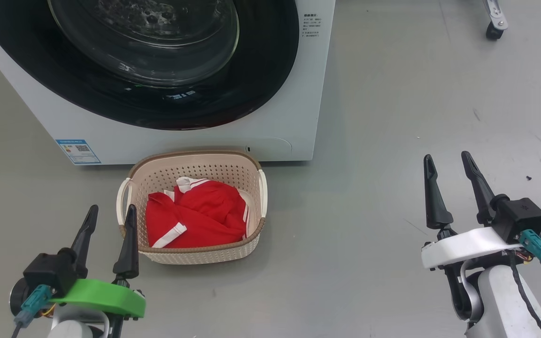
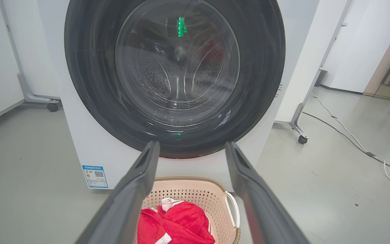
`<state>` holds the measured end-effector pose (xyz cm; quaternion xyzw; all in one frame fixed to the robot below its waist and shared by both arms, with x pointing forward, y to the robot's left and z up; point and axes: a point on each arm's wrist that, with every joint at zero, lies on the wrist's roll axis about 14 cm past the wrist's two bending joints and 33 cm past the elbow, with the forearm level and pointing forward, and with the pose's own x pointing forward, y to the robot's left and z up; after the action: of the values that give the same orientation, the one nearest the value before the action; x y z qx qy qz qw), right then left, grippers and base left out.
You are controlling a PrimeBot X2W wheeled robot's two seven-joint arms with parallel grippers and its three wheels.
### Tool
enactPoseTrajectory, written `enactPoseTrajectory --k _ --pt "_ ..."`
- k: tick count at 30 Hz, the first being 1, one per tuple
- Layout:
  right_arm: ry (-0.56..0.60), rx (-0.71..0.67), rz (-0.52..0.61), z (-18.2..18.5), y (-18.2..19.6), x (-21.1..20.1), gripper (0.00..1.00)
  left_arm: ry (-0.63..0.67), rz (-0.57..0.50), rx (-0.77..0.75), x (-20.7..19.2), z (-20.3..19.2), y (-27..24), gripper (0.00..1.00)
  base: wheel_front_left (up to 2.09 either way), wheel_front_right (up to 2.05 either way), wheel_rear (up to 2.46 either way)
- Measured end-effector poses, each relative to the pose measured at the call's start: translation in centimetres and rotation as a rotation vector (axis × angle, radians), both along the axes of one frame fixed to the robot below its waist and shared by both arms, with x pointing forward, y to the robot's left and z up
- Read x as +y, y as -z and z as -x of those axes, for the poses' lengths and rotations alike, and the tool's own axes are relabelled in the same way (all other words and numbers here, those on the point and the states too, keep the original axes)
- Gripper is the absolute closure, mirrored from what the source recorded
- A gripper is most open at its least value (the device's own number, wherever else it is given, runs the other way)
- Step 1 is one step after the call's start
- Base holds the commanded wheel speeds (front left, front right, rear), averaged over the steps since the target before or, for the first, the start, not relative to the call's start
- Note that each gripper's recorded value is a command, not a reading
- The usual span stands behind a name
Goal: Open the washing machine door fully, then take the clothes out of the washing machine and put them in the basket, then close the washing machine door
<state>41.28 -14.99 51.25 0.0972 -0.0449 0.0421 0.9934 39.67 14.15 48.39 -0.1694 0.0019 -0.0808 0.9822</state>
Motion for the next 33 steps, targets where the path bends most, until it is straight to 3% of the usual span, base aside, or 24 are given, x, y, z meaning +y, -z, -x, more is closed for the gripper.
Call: enactPoseTrajectory --k 31,32,33 --pt "-0.005 -0.006 0.001 0.37 -0.21 -0.02 0.00 -0.004 0.032 0.007 0.17 0.43 0.04 0.00 0.00 0.00 0.00" --pt "-0.005 -0.004 0.001 0.40 -0.14 -0.02 1.00 -0.004 0.033 0.008 0.18 0.43 0.05 1.00 0.00 0.00 0.00" --pt "-0.005 0.006 0.000 0.48 0.17 -0.01 1.00 -0.004 0.034 0.015 0.14 0.48 0.27 1.00 0.00 0.00 0.00"
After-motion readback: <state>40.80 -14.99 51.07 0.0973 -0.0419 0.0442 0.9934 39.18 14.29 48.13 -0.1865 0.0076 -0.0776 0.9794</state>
